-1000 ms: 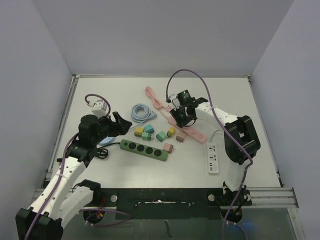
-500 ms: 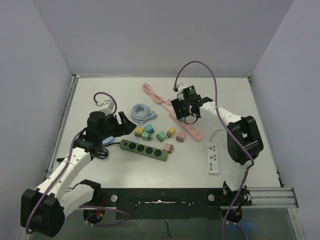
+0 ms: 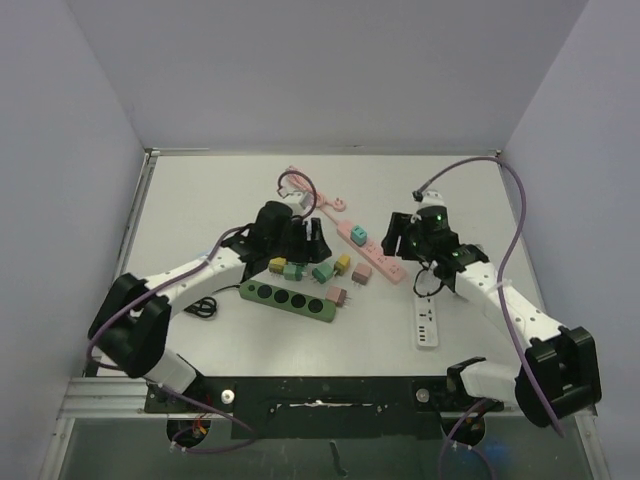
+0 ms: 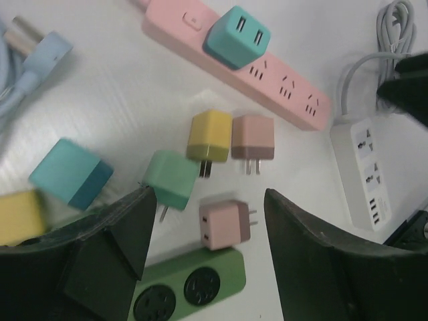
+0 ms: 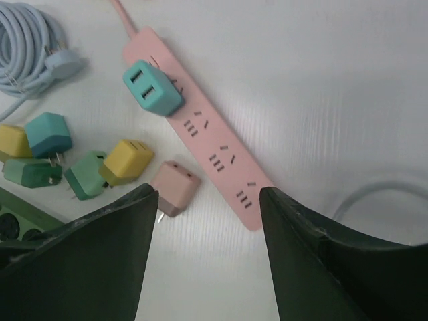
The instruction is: Insert the plug
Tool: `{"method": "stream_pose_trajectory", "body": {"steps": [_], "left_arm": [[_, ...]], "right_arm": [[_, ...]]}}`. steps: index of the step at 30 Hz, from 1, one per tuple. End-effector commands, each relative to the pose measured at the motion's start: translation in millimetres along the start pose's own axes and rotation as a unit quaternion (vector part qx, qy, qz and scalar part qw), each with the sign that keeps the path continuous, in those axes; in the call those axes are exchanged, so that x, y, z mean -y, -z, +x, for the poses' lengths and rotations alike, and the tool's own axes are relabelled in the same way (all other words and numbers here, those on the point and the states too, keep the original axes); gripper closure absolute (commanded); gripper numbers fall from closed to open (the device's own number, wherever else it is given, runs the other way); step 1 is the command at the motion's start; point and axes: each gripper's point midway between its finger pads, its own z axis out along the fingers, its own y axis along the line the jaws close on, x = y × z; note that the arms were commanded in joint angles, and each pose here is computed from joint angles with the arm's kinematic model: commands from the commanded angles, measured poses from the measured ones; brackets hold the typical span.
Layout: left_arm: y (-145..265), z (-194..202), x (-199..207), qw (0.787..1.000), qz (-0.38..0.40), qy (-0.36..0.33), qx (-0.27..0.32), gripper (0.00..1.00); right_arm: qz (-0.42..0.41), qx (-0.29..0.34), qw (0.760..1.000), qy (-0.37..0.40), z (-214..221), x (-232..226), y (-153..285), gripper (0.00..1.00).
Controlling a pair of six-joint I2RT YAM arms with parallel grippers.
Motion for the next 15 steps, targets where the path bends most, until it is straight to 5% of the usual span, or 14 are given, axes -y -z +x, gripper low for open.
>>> {"method": "stream_pose_trajectory", "body": {"steps": [1,7,15], "left_arm": [[-44.4,-29.6,37.6,0.998,0.027,-0.057,0.017,0.37],[-99.2,1.7,27.1,0.993,-0.050,-0.089,-0.066,0.41],[-109.7,24.8,15.6,0.988,-0.076,-0.088,-0.098,0.48]], "right_arm": [[-0.003,0.030,0.995,-0.093,11.0,3.1,20.5,0.37],[-0.010,0.044,0.993,-0.113,19.4,7.7,39.7,0.37],[-0.016,0.022,0.993,-0.118,35.8,8.3,35.4,0.39]]}}
